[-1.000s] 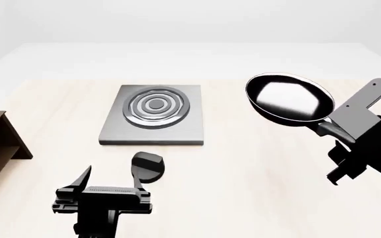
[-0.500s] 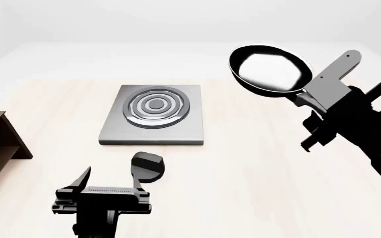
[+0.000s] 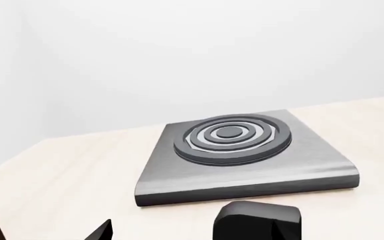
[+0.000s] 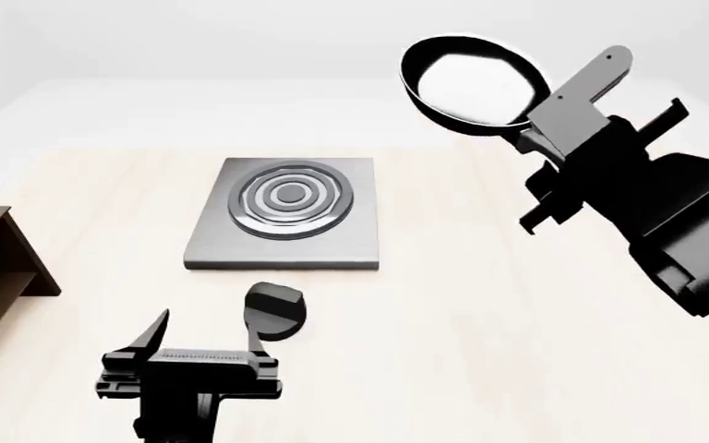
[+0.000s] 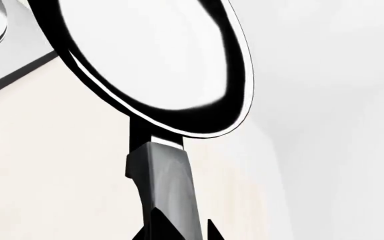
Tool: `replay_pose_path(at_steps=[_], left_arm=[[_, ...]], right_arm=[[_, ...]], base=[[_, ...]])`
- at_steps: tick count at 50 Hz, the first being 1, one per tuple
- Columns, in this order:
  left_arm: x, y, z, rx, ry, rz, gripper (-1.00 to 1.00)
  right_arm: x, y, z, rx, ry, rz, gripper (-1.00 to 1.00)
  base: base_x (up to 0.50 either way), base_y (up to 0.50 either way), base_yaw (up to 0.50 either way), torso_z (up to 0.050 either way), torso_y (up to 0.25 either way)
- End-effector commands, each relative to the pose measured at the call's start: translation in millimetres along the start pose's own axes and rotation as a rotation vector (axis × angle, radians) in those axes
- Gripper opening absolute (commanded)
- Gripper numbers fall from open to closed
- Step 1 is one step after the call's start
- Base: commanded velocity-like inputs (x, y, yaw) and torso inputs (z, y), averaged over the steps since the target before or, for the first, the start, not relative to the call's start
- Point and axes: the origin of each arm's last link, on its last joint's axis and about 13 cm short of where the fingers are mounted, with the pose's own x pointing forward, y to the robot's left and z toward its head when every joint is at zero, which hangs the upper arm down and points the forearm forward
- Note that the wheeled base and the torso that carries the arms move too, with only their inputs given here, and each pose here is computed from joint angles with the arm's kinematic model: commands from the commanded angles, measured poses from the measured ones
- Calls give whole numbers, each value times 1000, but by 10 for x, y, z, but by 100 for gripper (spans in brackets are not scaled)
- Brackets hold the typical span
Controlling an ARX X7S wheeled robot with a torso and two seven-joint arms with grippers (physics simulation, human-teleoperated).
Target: Turn on the stove and put the frying pan on it.
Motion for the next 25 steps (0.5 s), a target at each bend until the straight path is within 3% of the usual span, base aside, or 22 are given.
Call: replay_pose_path(at_steps=[1, 25], left_arm=[[14, 10, 29, -18, -14, -9, 100], [7, 37, 64, -32, -30, -10, 100]], right_arm=[[39, -71, 347, -16, -102, -79, -100], [405, 340, 706, 55, -146, -51, -100]], base=[[0, 0, 0, 0, 10], [0, 0, 0, 1, 2]])
